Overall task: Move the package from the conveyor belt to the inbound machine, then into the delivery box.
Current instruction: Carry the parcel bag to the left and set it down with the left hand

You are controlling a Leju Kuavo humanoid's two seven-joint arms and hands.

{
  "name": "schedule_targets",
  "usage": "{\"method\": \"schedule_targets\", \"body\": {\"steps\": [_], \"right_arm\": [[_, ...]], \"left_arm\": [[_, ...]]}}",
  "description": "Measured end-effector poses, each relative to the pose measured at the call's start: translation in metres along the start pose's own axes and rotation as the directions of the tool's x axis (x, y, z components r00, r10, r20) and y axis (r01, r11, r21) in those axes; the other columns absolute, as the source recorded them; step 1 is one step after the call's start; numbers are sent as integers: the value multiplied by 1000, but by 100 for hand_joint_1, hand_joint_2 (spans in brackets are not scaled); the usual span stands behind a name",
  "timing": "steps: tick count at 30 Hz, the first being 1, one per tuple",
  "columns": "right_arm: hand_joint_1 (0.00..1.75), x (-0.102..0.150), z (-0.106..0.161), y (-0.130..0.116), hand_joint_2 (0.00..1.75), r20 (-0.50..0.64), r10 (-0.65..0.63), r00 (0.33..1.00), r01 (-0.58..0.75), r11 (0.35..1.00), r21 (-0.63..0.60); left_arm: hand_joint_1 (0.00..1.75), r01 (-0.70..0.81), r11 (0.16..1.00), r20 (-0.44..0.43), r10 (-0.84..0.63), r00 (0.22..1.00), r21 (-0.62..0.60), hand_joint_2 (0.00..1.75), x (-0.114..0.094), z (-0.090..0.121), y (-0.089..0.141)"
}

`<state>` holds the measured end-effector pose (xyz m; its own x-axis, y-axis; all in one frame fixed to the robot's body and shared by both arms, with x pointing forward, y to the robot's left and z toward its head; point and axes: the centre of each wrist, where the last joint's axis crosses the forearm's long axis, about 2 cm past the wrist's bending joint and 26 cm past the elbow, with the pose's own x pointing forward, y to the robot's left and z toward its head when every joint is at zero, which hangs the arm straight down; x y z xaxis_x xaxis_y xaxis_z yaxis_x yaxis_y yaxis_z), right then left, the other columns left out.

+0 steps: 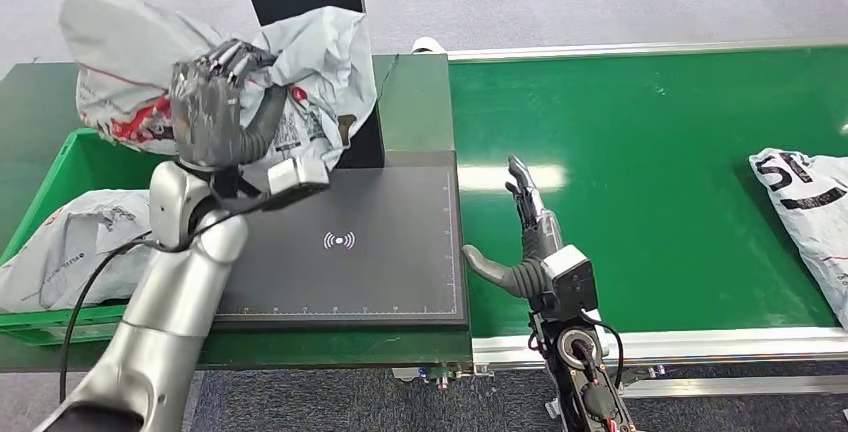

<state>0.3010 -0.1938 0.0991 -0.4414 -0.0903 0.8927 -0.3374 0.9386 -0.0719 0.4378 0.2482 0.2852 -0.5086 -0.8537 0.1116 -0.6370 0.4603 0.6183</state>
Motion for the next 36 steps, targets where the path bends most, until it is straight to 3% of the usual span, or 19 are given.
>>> {"method": "schedule_targets", "body": {"steps": [3,9,15,22,27,32,36], "right_arm": [[0,-2,5,1,175,-9,2,1000,-2,1000,2],[0,-4,12,2,175,-24,5,1000,-5,1000,9],[0,-7,20,4,175,-46,4,999,-3,1000,9],[0,-8,26,4,175,-65,4,998,-4,1000,8],[0,-8,25,7,175,-65,-3,998,4,1000,21],[0,-7,23,9,175,-64,-10,998,13,999,40],[0,-7,20,10,175,-62,-10,998,13,999,47]], "left_arm": [[175,30,997,-62,-35,997,-67,175,-22,-14,-3],[175,24,986,-154,-49,987,-164,175,-51,-19,-9],[175,53,969,-444,-158,882,-241,175,-74,-12,-8],[175,-6,978,-687,-142,713,-208,175,-120,21,8],[175,-181,983,-871,63,486,-30,175,-146,53,17],[175,-244,965,-934,174,313,98,175,-165,89,24],[175,-257,959,-951,182,250,116,175,-172,107,27]]}}
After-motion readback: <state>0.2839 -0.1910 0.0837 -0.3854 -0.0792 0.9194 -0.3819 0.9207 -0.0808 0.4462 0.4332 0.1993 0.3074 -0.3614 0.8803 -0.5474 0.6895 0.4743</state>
